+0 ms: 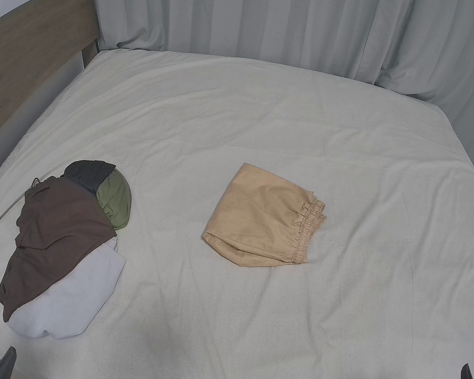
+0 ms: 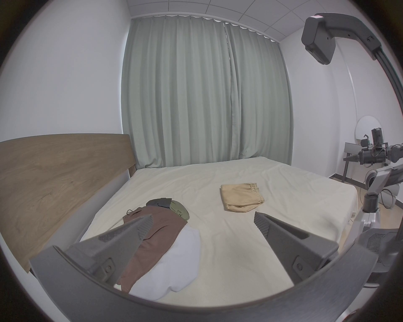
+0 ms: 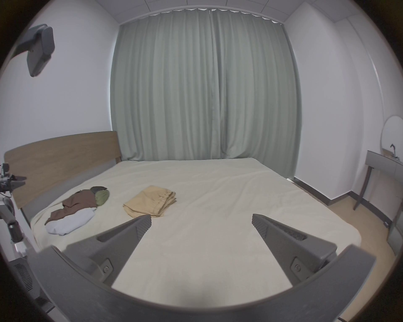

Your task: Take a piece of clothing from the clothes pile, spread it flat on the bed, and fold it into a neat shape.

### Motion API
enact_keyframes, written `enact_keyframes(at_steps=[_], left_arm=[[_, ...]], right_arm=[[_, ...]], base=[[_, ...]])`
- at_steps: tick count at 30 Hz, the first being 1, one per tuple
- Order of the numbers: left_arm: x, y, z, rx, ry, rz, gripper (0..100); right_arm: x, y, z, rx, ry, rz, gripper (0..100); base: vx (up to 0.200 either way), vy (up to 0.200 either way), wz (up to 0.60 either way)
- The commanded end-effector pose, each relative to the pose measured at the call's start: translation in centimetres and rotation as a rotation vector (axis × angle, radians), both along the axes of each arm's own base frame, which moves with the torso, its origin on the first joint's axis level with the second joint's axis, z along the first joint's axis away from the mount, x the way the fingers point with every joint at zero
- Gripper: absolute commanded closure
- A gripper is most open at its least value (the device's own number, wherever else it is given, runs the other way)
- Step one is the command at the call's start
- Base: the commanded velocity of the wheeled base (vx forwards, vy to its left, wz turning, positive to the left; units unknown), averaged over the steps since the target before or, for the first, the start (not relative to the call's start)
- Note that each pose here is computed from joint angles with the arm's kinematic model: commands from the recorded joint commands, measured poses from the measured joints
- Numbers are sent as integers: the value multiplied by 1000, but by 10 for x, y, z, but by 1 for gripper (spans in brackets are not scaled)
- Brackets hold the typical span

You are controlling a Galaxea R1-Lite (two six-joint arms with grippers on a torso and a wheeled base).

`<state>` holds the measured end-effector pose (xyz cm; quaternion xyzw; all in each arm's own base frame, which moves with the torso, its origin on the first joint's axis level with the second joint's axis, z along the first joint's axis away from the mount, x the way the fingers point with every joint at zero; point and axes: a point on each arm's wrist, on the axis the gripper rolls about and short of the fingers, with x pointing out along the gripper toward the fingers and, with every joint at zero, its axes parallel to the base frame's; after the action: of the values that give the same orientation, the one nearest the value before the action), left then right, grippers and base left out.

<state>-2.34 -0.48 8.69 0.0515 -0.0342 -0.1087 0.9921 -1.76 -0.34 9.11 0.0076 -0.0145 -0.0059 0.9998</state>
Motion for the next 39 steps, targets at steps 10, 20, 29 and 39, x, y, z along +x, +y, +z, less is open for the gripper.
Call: enact_keyframes(at_steps=[10, 20, 29, 39], left_arm=[[0, 0, -5, 5, -2, 27, 0], [1, 5, -11, -85, 65, 208, 0], [1, 5, -11, -95, 66, 229, 0], [1, 5, -11, -99, 68, 229, 0]], right_arm=[[-4, 2, -12, 40, 6, -38, 0], [-4, 4, -16, -18, 41, 33, 0], [-4, 3, -16, 3, 41, 6, 0], [-4, 3, -15, 5, 40, 4, 0]], base=[[0, 0, 0], [0, 0, 0], [0, 0, 0], [0, 0, 0]])
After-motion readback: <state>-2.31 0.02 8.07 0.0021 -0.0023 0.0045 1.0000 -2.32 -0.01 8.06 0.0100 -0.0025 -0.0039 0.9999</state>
